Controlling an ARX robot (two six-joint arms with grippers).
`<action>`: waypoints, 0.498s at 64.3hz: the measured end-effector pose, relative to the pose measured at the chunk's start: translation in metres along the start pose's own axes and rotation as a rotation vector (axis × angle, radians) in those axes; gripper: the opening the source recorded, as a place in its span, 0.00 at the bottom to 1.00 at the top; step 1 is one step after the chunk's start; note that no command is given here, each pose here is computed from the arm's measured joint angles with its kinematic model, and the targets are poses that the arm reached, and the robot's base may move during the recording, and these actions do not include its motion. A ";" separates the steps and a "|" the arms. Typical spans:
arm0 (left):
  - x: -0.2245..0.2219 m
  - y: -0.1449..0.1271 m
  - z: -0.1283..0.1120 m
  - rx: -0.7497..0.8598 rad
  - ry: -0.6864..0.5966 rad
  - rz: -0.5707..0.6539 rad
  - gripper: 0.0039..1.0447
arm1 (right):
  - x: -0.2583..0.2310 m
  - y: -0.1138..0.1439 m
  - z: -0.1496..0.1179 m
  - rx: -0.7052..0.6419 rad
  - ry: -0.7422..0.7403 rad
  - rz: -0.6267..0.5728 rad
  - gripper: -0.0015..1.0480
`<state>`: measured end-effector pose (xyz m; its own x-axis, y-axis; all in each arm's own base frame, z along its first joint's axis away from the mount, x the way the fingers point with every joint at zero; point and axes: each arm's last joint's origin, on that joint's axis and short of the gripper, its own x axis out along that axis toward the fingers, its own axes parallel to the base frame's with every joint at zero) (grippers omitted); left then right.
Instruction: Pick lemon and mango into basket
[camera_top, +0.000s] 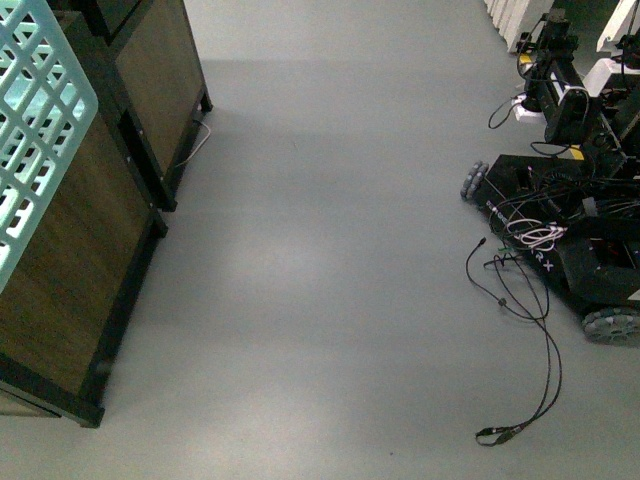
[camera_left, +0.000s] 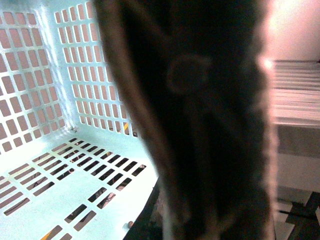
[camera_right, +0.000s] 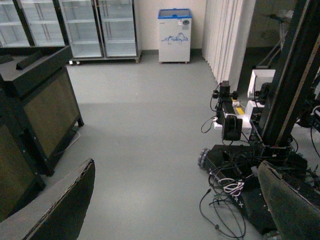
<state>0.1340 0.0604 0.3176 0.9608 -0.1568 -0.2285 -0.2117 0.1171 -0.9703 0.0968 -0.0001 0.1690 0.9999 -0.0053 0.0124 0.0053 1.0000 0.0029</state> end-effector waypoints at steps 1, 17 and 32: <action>0.000 0.000 0.000 0.000 0.001 -0.001 0.04 | 0.000 0.000 0.000 0.000 0.000 0.000 0.92; 0.001 0.001 0.001 -0.001 -0.010 0.008 0.04 | 0.000 0.000 0.000 0.000 0.000 0.002 0.92; 0.001 0.001 0.001 -0.001 -0.010 0.009 0.04 | 0.000 0.000 0.000 0.000 0.000 0.002 0.92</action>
<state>0.1354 0.0617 0.3166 0.9606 -0.1459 -0.2366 -0.2207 0.1171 -0.9683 0.0968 -0.0001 0.1690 0.9999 -0.0031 0.0124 0.0030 1.0000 0.0025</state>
